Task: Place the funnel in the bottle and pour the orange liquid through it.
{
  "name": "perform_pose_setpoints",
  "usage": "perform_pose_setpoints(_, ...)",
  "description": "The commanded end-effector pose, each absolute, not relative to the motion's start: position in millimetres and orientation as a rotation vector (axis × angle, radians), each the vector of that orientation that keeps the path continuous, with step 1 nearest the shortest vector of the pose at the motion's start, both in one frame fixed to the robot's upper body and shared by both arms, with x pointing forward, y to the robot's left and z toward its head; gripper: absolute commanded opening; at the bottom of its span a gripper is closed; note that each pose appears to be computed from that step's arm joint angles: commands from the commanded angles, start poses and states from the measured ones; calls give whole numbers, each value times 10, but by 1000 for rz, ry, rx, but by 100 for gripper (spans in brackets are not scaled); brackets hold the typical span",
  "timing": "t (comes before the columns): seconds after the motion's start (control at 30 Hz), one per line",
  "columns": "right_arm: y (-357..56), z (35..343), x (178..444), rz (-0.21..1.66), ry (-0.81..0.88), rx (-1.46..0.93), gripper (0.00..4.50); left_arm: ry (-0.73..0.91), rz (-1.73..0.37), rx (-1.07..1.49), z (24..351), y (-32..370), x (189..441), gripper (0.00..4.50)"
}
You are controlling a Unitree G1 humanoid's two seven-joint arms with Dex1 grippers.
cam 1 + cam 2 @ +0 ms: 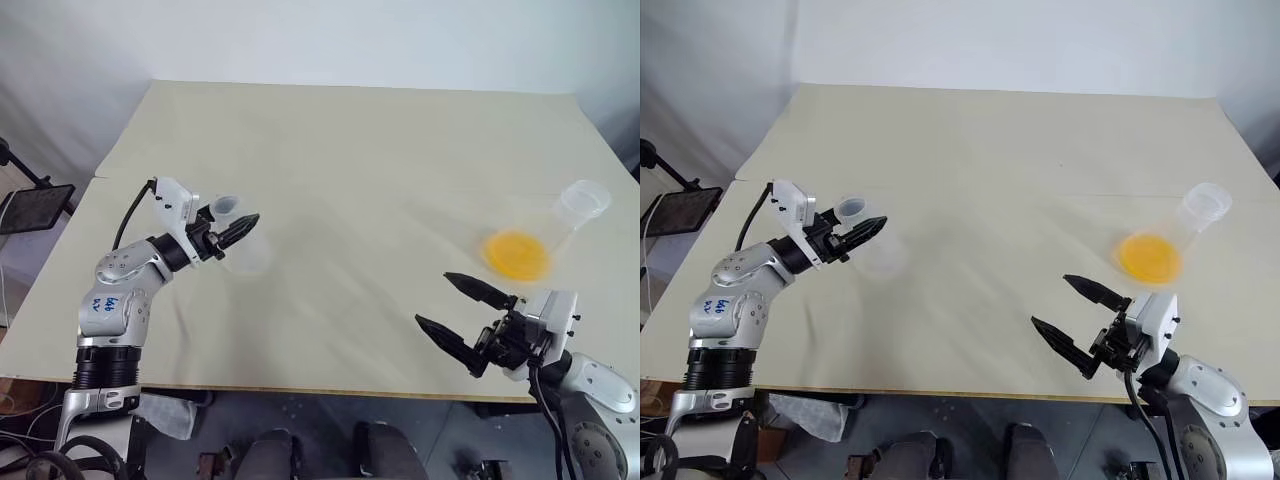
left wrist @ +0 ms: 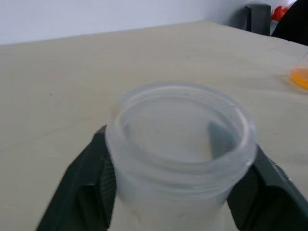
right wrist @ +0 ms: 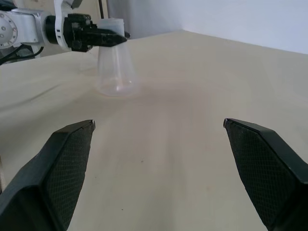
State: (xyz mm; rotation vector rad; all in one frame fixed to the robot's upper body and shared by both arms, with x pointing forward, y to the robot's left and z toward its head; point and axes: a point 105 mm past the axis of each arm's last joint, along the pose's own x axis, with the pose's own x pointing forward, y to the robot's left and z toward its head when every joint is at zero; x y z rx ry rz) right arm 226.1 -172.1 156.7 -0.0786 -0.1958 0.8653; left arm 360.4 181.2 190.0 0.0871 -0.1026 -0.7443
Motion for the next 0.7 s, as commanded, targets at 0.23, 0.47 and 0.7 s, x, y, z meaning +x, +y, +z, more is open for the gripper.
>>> perform_pose_setpoints(0.23, -1941, 1715, 2133, 729, -244, -138, 450, -178, -1058, 144, 2226, 1093, 3551, 240)
perform_pose_setpoints(0.47, -2187, 1586, 1943, 569, -188, -157, 450, -223, -1314, 164, 2266, 218, 3680, 240)
perform_pose_setpoints(0.7, -2238, 1576, 1735, 450, -192, -158, 450, -220, -1411, 236, 2087, -368, 3704, 240)
